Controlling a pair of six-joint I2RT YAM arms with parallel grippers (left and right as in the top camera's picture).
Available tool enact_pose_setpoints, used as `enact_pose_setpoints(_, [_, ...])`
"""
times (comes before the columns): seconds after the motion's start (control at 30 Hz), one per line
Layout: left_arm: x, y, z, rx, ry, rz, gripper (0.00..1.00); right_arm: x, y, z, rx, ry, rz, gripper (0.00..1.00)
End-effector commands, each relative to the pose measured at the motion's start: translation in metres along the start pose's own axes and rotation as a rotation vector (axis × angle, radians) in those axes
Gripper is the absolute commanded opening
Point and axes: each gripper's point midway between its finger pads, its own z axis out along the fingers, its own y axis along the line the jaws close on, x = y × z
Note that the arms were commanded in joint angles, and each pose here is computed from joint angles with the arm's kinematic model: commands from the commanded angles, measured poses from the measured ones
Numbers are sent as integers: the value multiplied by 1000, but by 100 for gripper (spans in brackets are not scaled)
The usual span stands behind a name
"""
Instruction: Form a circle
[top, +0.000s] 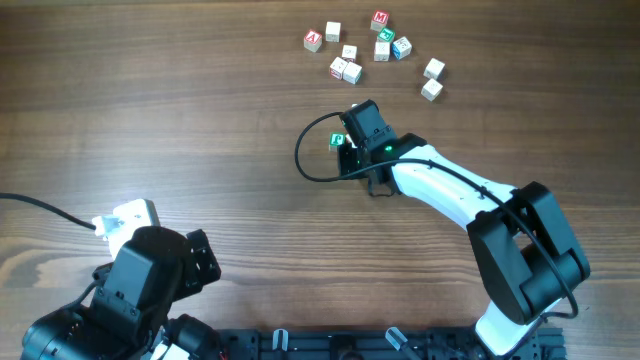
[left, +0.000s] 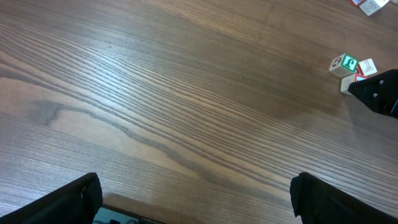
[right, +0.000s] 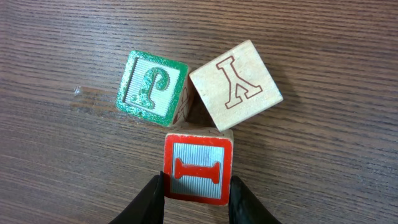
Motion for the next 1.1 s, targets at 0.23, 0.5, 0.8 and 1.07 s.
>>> enact_pose_setpoints(0.23, [1,0,1,-4,5,-11,100,4,-7,6,35,10,-8,33])
enact_pose_setpoints(0.5, [1,0,1,-4,5,-11,100,4,-7,6,34,10,-5,36])
enact_pose_setpoints(0.8, [1,0,1,-4,5,-11,100,2,-6,0,39,17,49,37])
enact_pose_setpoints(1.07, [1,0,1,-4,5,-11,100,-20,5,-40,-2,-57,101,63])
